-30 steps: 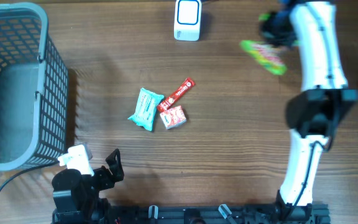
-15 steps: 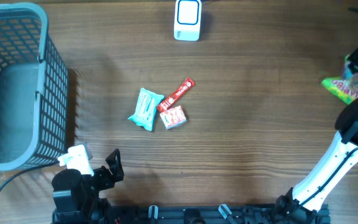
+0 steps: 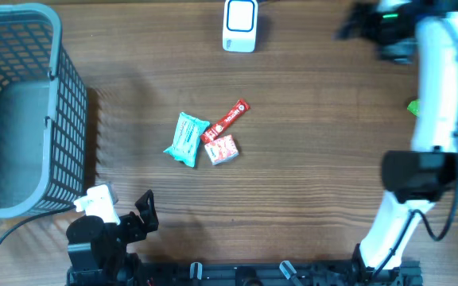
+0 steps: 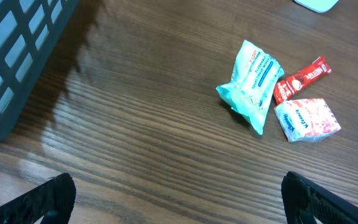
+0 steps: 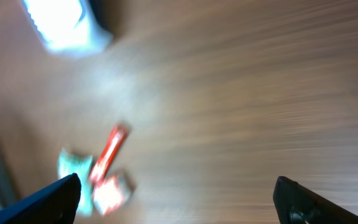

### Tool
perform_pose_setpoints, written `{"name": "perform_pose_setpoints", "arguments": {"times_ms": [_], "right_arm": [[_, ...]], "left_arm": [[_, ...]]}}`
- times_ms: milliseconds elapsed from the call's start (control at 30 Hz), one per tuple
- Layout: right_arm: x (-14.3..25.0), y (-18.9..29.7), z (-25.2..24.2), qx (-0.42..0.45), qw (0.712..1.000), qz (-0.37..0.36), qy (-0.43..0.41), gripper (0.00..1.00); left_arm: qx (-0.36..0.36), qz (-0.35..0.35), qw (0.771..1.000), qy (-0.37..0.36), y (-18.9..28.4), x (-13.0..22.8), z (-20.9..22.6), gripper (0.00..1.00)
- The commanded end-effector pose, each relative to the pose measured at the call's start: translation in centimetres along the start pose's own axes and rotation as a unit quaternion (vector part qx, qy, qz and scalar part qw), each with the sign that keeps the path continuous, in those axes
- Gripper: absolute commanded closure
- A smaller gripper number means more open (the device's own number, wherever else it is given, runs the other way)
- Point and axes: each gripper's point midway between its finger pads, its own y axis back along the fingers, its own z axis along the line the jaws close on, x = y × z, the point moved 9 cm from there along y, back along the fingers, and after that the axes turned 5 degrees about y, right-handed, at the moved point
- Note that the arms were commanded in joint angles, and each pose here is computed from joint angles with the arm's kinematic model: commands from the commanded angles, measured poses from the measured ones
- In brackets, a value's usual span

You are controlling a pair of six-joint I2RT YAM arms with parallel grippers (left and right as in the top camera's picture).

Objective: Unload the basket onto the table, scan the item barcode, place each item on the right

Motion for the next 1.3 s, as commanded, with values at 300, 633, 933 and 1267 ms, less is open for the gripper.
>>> {"name": "perform_pose_setpoints", "arguments": {"times_ms": [300, 633, 933, 1267], "right_arm": [[13.1, -13.3, 15.6, 0.021, 0.971, 0.221, 0.091, 0.74], [18.8, -22.1, 20.0, -0.061, 0.967, 0.179, 0.171, 0.84], [20.4, -26.5, 19.0, -0.063, 0.968, 0.178, 0.167, 0.91], [22.3, -24.0, 12.3, 0.164, 0.921, 0.274, 0.222, 0.96]], "left_arm": [[0.007, -0.001, 1.0, 0.006, 0.0, 0.1, -0.1, 0.0], [0.007, -0.001, 1.0, 0.006, 0.0, 0.1, -0.1, 0.0], [0.007, -0.001, 1.0, 0.006, 0.0, 0.1, -0.1, 0.0], [0.007, -0.001, 1.0, 0.006, 0.0, 0.1, -0.1, 0.0]]}}
